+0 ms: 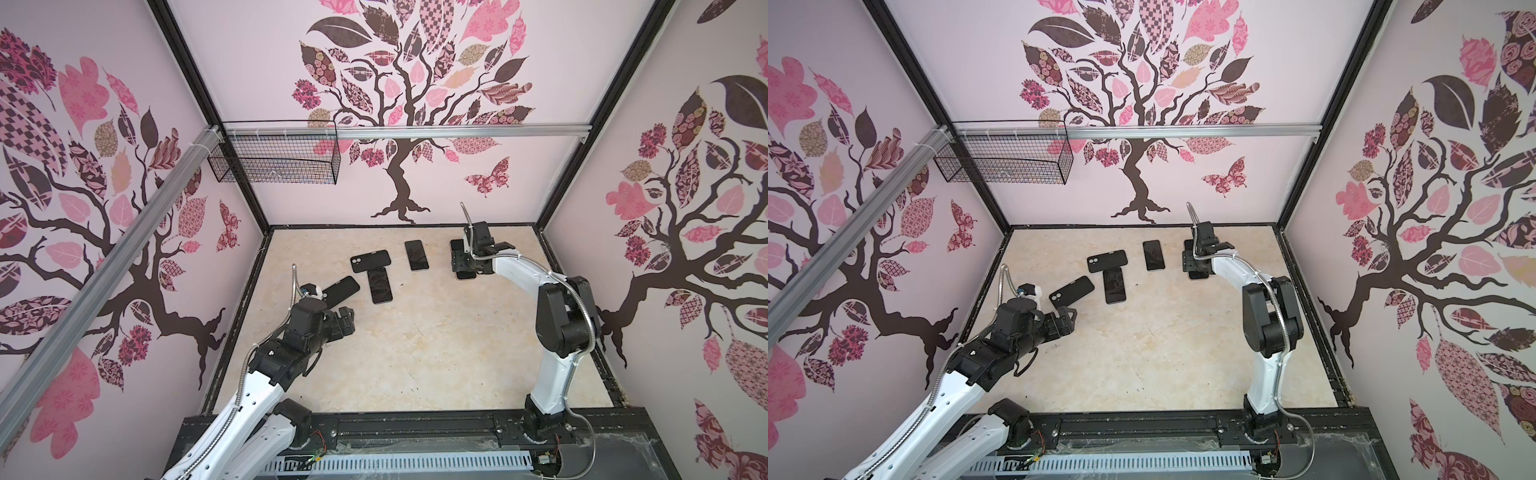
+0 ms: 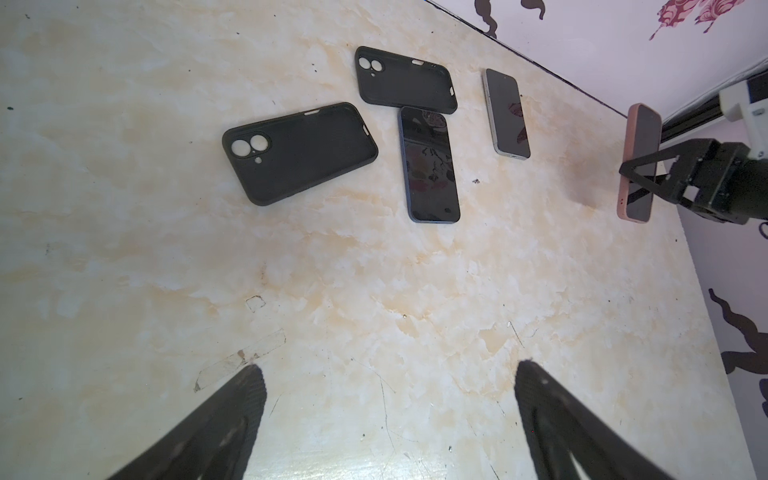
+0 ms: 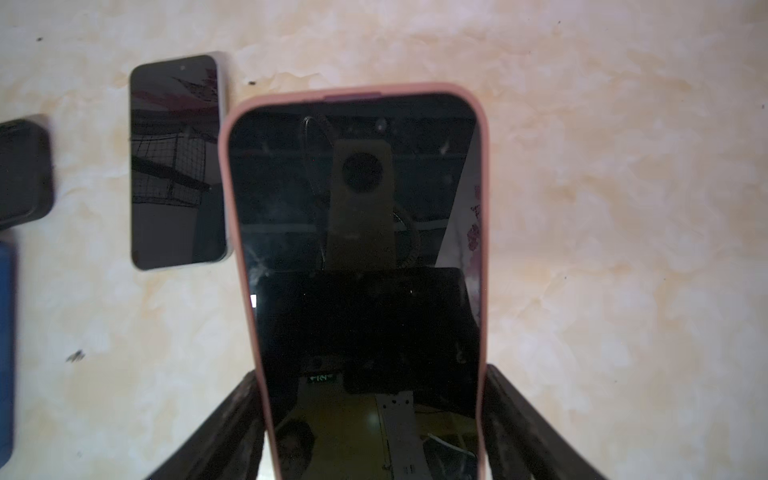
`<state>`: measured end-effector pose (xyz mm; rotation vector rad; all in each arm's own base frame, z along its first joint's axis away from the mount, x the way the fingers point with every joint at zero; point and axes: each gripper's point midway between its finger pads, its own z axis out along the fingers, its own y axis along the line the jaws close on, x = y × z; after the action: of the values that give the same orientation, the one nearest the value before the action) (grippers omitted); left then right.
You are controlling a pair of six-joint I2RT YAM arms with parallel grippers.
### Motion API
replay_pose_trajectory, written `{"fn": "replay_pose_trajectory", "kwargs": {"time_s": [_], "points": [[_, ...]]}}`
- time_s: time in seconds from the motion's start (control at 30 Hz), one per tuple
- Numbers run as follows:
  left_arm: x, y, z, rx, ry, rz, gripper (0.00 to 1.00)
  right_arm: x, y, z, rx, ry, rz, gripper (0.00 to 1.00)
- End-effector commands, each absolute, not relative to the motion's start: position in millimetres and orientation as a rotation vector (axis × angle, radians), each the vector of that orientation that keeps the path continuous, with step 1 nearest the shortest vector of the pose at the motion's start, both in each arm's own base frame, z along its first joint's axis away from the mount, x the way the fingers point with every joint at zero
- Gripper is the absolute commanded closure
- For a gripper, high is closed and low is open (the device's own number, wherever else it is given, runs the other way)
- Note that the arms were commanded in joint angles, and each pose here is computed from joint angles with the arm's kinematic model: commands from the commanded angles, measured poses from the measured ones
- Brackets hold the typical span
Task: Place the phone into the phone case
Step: 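Carry the cased phone farther from the robot with the right gripper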
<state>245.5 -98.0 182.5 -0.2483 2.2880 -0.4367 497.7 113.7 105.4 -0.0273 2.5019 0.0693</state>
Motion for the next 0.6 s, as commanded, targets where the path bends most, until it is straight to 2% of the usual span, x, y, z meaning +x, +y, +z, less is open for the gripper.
{"fn": "replay_pose_trajectory", "kwargs": {"time_s": [0.0,0.3,0.57], "points": [[244.8,-99.4,200.7,-0.216,2.263,-0.456,0.03,520.8,114.5,104.4,-0.015,2.490,0.048,0.78],[239.7,-102.7,195.3,-0.190,2.299,-0.470,0.02,556.4,117.8,75.9,0.014,2.524,0.067,0.77],[234.6,-96.3,189.2,-0.202,2.329,-0.430,0.02,570.0,111.2,51.1,0.092,2.554,0.021,0.70]]}}
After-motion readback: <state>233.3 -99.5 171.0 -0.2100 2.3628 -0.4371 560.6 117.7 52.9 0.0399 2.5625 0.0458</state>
